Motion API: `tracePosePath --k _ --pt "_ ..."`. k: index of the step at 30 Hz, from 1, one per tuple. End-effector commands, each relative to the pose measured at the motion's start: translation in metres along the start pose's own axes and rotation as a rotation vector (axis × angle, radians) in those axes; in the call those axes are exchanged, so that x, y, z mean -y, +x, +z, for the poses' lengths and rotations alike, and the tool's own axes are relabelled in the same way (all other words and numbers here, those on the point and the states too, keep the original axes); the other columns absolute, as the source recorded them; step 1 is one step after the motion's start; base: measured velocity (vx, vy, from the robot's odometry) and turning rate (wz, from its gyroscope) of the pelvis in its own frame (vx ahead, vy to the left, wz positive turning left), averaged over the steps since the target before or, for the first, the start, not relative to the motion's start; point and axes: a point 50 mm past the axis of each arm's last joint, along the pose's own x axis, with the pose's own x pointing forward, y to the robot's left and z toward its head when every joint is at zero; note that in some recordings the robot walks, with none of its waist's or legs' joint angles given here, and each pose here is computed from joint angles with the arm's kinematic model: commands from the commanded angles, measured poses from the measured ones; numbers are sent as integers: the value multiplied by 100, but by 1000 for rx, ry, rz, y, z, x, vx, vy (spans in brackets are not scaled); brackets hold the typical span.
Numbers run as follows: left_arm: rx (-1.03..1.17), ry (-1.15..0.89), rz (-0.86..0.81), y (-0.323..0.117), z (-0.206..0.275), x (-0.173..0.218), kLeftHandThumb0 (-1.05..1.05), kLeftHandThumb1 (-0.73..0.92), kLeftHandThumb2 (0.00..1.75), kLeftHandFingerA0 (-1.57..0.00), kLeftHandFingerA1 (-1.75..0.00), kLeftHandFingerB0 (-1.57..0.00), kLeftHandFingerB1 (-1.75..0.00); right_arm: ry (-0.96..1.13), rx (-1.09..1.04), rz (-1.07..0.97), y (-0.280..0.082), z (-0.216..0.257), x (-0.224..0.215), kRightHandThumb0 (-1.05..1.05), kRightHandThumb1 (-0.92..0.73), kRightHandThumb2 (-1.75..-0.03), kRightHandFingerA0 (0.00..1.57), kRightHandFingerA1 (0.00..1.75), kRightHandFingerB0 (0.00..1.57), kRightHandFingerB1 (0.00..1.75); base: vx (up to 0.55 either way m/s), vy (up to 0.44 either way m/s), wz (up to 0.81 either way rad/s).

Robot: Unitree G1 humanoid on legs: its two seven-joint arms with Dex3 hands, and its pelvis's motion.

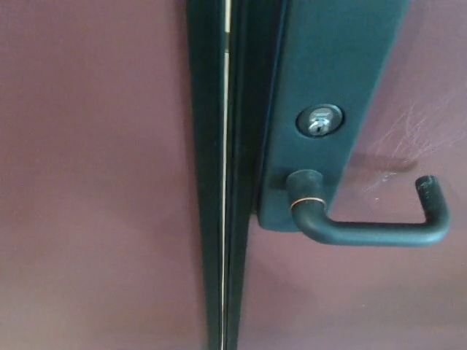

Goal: The robot walks towards the door handle and put its right hand on it and twist the handle

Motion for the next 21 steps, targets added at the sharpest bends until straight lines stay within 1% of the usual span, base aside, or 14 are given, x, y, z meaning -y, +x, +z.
tracePosePath --k 1,2,4,5,8,9,12,13,14,15,16,18,19,21 --pt "-14 -5 -10 0 -4 3 -36 50 55 -72 -51 -51 -40 39 32 15 2 12 3 -24 -67 -60 55 46 44 39 0 0 0" --pt "-14 -11 -11 0 -4 5 -42 43 73 -67 -60 -46 -50 45 44 14 3 17 5 -25 -68 -60 52 44 45 39 0 0 0" --pt "-20 -15 -13 -1 -9 5 -42 43 73 -67 -60 -46 -50 83 59 24 3 21 7 -26 -68 -60 46 42 44 39 0 0 0" --pt "-21 -22 -15 -1 -9 5 -36 50 55 -72 -50 -51 -40 108 88 28 3 24 10 -27 -68 -60 48 42 43 39 0 0 0" --pt "-21 -26 -12 -1 -9 3 -36 50 55 -72 -50 -51 -40 120 103 34 3 27 9 -27 -68 -60 48 42 43 39 0 0 0" --pt "-6 -30 -12 -2 -8 1 -41 43 72 -66 -59 -46 -49 155 175 16 1 31 22 -29 -67 -60 53 46 44 39 0 0 0" --pt "-5 -22 -19 -4 -14 1 -39 44 72 -66 -59 -46 -50 189 265 -16 -9 22 39 -30 -66 -59 52 46 44 39 0 0 0" --pt "-4 -17 -20 -4 -14 2 -30 53 56 -71 -49 -52 -40 191 285 -23 -12 20 42 -30 -65 -59 52 46 44 39 0 0 0" --pt "-4 -11 -22 -4 -15 2 -30 53 56 -70 -48 -52 -40 193 325 -37 -20 16 50 -30 -65 -59 52 46 44 39 0 0 0" --pt "-7 -10 -23 -4 -16 2 -30 53 56 -70 -48 -52 -40 194 344 -43 -25 14 53 -30 -65 -59 52 46 44 39 0 0 0" --pt "-11 -10 -21 -5 -18 2 -38 45 71 -63 -57 -48 -50 206 384 -56 -37 10 64 -29 -65 -59 51 46 44 39 0 0 0" --pt "-3 -16 -14 -3 -12 0 -38 45 72 -63 -57 -48 -50 219 435 -65 -48 16 75 -29 -65 -59 50 45 43 39 0 0 0" --pt "-3 -23 -13 -3 -12 -1 -31 53 56 -68 -48 -53 -40 218 491 -80 -63 18 91 -29 -64 -59 49 45 44 39 0 0 0" --pt "-10 -19 -14 -5 -18 -1 -31 53 56 -68 -48 -53 -41 217 520 -96 -74 16 103 -30 -65 -59 49 45 44 39 0 0 0"
